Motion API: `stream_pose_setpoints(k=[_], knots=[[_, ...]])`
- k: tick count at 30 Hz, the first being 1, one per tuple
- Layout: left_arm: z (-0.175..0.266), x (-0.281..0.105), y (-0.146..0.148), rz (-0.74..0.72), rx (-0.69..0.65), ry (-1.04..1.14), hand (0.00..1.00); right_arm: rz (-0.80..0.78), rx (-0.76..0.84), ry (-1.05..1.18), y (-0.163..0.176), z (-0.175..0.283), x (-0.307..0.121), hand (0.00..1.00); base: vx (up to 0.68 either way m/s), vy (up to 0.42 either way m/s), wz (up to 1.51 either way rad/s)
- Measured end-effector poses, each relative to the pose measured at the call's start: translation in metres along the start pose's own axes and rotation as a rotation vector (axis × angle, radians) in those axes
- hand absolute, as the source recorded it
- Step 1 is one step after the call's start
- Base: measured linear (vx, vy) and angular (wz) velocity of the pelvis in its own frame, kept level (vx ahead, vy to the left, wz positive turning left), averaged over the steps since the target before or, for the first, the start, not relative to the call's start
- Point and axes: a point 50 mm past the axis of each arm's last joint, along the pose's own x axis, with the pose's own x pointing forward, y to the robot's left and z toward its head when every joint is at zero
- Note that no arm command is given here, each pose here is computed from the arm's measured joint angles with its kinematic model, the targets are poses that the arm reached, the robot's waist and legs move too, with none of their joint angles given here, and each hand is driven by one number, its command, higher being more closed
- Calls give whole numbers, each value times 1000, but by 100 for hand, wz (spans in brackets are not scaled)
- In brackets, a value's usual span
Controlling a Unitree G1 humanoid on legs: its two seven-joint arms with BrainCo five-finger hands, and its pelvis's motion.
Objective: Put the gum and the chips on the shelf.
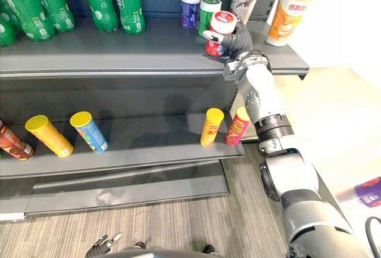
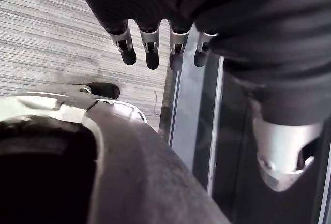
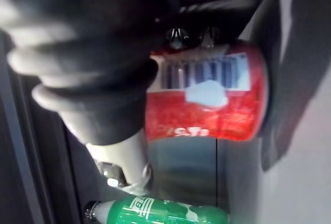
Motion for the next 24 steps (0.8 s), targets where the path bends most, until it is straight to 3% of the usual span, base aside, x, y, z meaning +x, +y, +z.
stream_pose_setpoints(k=[24], knots=[[1, 0, 0, -4, 11, 7, 0, 64, -30, -5, 8, 3, 0, 0, 6, 5, -3]])
